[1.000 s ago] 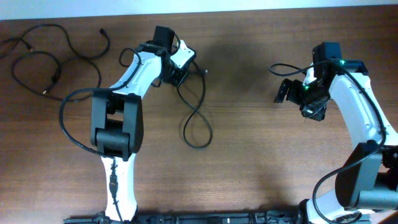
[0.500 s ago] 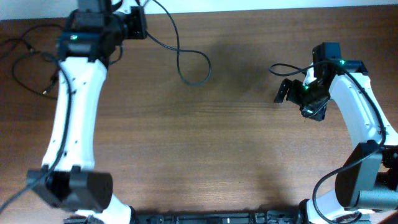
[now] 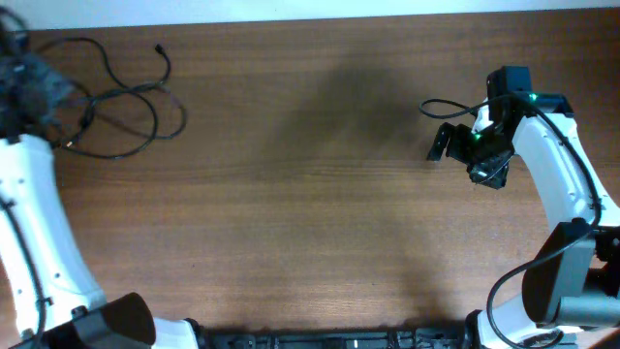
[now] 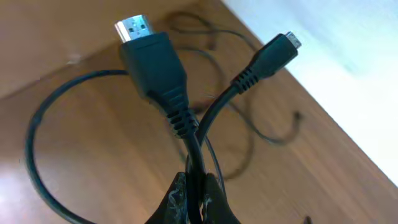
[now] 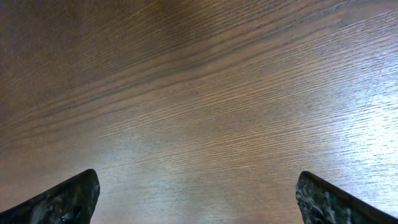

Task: Untangle cables
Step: 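Lift the figure-eight cable and carry it to the left pile, then lower the cable onto the left pile and release with the left gripper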

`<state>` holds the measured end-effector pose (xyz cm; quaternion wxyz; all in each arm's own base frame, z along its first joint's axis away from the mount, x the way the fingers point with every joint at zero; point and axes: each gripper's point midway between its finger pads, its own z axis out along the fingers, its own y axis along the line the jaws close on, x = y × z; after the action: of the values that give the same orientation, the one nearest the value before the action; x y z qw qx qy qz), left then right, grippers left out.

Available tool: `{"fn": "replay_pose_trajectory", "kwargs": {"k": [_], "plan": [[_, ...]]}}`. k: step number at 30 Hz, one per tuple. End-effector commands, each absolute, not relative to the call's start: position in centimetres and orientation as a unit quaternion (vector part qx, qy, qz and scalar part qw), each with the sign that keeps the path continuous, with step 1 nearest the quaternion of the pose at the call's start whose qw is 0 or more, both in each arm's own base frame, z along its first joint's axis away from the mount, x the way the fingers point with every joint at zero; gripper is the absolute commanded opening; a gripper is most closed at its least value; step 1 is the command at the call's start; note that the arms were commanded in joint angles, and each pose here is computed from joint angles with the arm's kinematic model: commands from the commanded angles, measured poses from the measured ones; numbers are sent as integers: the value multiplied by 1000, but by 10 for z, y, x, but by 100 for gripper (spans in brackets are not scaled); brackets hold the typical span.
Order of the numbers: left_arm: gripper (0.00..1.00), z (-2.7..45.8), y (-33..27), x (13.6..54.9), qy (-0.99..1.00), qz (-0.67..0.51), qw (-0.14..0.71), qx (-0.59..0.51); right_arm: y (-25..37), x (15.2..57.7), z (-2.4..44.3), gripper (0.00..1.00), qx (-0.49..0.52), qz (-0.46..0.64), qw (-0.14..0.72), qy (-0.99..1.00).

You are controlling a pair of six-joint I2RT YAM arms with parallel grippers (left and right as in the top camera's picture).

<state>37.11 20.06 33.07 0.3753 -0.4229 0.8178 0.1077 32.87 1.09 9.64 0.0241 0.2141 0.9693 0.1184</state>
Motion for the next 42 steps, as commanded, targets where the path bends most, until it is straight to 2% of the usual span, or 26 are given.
{"fn": "replay_pose_trajectory", "kwargs": {"k": [1,5,11,13,18,23,25,28,34,40,42], "plan": [[0,332,239,342,785,135,370,-478,10,329,101,98,208,117,31,971],[0,307,259,328,813,165,333,-449,10,329,101,98,208,117,31,971],[0,270,276,348,856,216,328,-336,10,329,101,98,208,117,31,971],[0,253,281,343,862,220,313,-333,10,329,101,98,208,117,31,971],[0,225,295,331,865,178,310,-353,10,329,101,98,208,117,31,971],[0,209,312,323,890,133,325,-290,10,329,101,98,208,117,31,971],[0,204,314,329,891,116,337,-281,10,329,101,98,208,117,31,971],[0,183,311,343,915,101,328,-210,10,329,101,98,208,117,31,971],[0,131,318,347,931,78,283,-219,10,329,101,98,208,117,31,971],[0,103,358,314,927,191,191,-261,10,329,101,98,208,117,31,971],[0,97,365,313,924,200,187,-265,10,329,101,98,208,117,31,971]]}}
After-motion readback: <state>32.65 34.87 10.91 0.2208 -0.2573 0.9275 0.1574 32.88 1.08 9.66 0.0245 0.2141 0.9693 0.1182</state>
